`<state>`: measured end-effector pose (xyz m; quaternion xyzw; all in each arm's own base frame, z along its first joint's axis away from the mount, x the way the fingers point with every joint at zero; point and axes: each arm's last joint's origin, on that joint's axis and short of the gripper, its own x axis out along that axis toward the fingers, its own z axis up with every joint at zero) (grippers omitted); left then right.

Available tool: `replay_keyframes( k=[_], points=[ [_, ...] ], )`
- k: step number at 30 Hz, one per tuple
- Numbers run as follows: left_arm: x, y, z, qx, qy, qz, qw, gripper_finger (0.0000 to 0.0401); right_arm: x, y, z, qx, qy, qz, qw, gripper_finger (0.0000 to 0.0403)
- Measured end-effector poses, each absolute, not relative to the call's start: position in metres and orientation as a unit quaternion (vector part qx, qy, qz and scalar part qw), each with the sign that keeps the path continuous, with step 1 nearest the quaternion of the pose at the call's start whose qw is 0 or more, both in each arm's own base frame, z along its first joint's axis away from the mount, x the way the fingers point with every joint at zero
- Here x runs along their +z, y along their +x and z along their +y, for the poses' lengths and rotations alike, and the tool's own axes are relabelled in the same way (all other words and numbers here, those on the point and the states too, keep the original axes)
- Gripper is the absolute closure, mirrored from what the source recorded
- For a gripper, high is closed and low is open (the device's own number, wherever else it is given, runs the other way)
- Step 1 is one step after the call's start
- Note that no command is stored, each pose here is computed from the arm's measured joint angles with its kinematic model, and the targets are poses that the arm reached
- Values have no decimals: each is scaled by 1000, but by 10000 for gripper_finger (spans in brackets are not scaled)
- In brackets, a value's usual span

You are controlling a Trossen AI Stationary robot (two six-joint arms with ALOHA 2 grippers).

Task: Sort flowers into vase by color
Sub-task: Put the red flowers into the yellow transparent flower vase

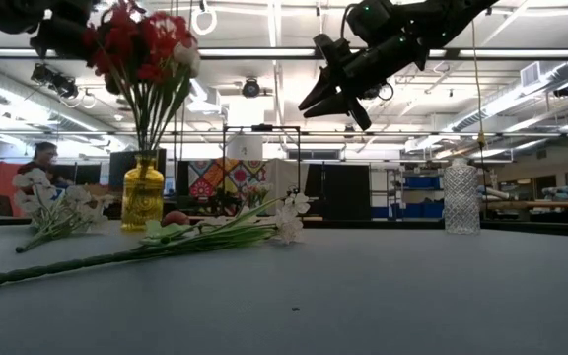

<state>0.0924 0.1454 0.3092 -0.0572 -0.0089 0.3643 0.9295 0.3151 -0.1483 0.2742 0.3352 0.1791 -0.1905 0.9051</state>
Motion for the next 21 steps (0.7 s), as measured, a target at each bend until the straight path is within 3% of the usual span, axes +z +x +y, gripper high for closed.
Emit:
replay_keyframes(
  k=[8, 21],
  points=[
    [315, 89, 139, 352, -66, -35, 933, 383, 273, 315, -148, -193, 349, 182, 899, 318],
    [283, 91, 141, 353, -111, 6, 929, 383, 273, 310, -157, -207, 356, 178, 894, 318]
  ],
)
